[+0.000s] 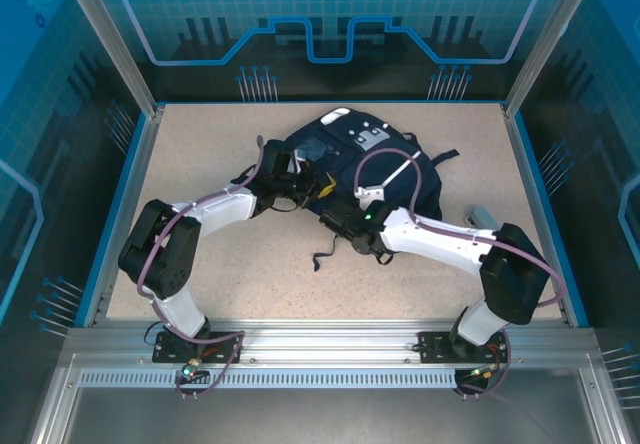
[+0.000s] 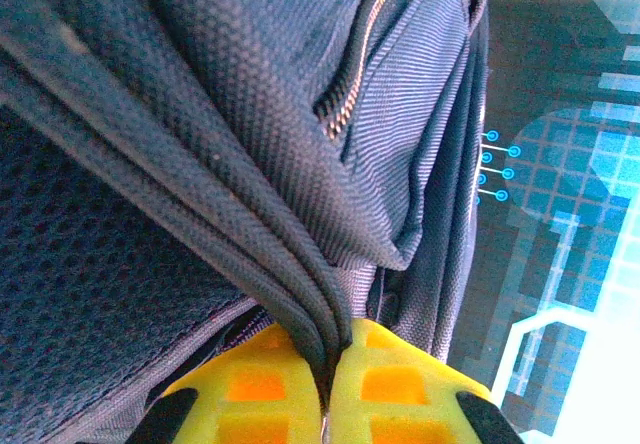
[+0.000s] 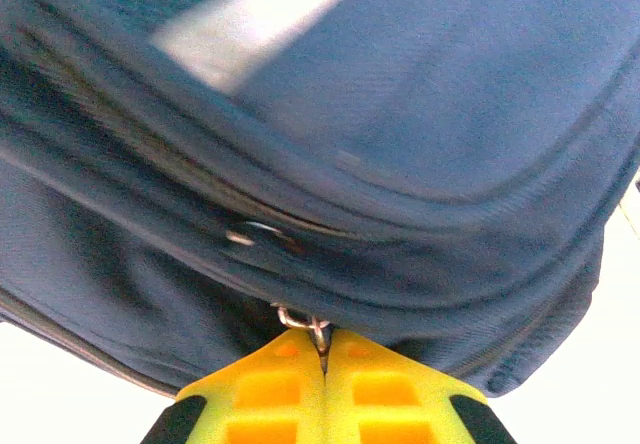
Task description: Pack the student bag
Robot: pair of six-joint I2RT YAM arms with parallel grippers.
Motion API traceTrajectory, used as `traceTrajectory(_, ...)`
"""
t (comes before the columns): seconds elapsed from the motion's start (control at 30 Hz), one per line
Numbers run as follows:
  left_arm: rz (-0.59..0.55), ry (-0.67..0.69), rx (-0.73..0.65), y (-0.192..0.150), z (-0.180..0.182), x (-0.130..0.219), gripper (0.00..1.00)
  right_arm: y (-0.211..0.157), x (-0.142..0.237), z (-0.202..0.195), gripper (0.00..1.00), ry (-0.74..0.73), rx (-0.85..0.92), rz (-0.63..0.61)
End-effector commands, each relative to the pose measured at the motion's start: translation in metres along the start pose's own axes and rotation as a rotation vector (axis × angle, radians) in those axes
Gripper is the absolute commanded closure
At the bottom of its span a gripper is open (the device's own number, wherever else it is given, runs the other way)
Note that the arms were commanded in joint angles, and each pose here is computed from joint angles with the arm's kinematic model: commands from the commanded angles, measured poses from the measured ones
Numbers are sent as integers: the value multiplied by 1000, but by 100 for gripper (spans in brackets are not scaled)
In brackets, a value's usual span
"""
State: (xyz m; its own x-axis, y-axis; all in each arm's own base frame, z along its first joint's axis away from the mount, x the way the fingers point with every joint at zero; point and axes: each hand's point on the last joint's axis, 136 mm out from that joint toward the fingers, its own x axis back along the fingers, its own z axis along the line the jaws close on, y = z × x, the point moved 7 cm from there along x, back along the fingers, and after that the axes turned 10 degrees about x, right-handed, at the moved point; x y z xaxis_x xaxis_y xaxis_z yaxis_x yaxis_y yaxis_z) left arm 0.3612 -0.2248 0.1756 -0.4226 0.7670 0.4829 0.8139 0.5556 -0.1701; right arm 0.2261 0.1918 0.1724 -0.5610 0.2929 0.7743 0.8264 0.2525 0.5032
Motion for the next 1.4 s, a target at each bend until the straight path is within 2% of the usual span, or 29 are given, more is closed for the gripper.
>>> traceTrajectory(0.0,-123,16,-15,34,8,11,100,-25,-3,-37,100,-114,43,114)
traceTrajectory(0.13,-170,45,-27,47,13,18,100,-25,-10,-54,100,-136,25,131)
traceTrajectory(0.23,-198,117,-60,54,19,17,100,-24,-18,-61,100,-109,8,149)
traceTrajectory(0.37,-206,145,-54,61,29,14,100,-18,-20,-66,100,-72,7,140)
traceTrajectory(0.47,-211,154,-71,65,29,15,100,-5,-19,-49,100,88,66,98)
traceTrajectory(0.6,-245,157,-92,75,23,30,100,16,-5,-4,100,415,174,19)
traceTrajectory(0.63,-261,156,-92,77,22,38,98,20,2,8,100,482,202,-9)
traceTrajectory(0.7,-294,163,-88,80,24,54,87,30,10,27,100,557,227,-48)
traceTrajectory(0.8,-335,179,-80,79,28,79,66,42,14,39,100,561,212,-44)
traceTrajectory(0.9,-342,201,-89,67,33,96,55,44,15,43,100,526,200,-43)
traceTrajectory(1.0,-304,188,-65,51,43,101,46,40,15,37,88,511,155,-24)
traceTrajectory(1.13,-233,133,-41,22,50,99,41,33,19,24,62,523,75,-19)
traceTrajectory(1.3,-166,89,-38,-11,49,82,41,27,16,4,35,573,-53,-9)
traceTrajectory(1.37,-134,69,-40,-23,49,70,46,27,13,-2,26,604,-104,-13)
